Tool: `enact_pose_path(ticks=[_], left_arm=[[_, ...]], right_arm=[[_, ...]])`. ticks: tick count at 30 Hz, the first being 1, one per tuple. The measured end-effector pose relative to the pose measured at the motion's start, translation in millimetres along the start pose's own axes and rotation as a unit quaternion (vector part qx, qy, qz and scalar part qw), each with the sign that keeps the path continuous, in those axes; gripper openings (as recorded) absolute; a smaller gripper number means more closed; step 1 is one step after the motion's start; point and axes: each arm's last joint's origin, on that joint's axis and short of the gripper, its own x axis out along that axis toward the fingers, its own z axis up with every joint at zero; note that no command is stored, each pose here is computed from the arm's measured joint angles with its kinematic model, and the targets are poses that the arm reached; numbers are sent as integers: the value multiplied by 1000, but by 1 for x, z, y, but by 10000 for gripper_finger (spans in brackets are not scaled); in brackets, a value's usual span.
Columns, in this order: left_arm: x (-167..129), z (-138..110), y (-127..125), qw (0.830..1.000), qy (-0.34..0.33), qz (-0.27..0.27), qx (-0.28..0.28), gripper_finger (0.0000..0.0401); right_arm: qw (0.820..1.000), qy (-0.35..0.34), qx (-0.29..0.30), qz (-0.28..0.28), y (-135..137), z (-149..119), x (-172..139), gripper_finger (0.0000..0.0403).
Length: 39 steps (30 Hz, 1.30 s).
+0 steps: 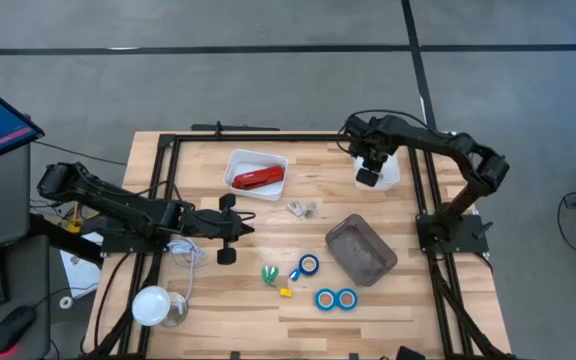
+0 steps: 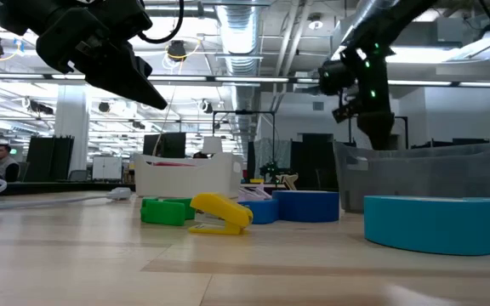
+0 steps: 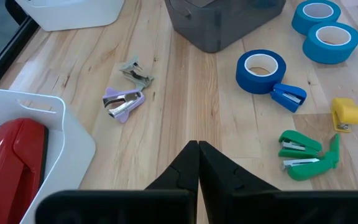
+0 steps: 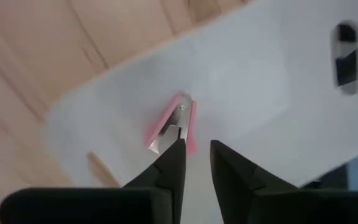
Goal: Pick and place Stapler, Stapler remover, tape
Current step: Put the purple staple remover into the right white bin
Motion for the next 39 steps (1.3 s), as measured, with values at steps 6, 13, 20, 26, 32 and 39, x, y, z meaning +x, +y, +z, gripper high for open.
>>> enact_pose_path(ticks=[6, 13, 20, 26, 32, 39], left_arm=[[0, 0, 0, 1000, -2, 0, -1, 2], [0, 1, 0, 1000, -4, 0, 2, 2], [0, 1, 0, 1000, -5, 0, 2, 2], [0, 2, 0, 1000, -8, 0, 6, 2], [0, 2, 0, 1000, -12, 0, 5, 2], [0, 3, 1, 1000, -16, 14, 4, 2]], right_arm=[[998, -58, 2, 25, 14, 17, -44, 65], [958, -173, -177, 145, 58, 35, -68, 65], [935, -238, -259, 30, 77, 48, -79, 56], [919, -244, -309, 17, 78, 48, -79, 6], [891, -289, -349, -17, 84, 56, -86, 5], [877, -257, -385, -128, 81, 58, -89, 1]])
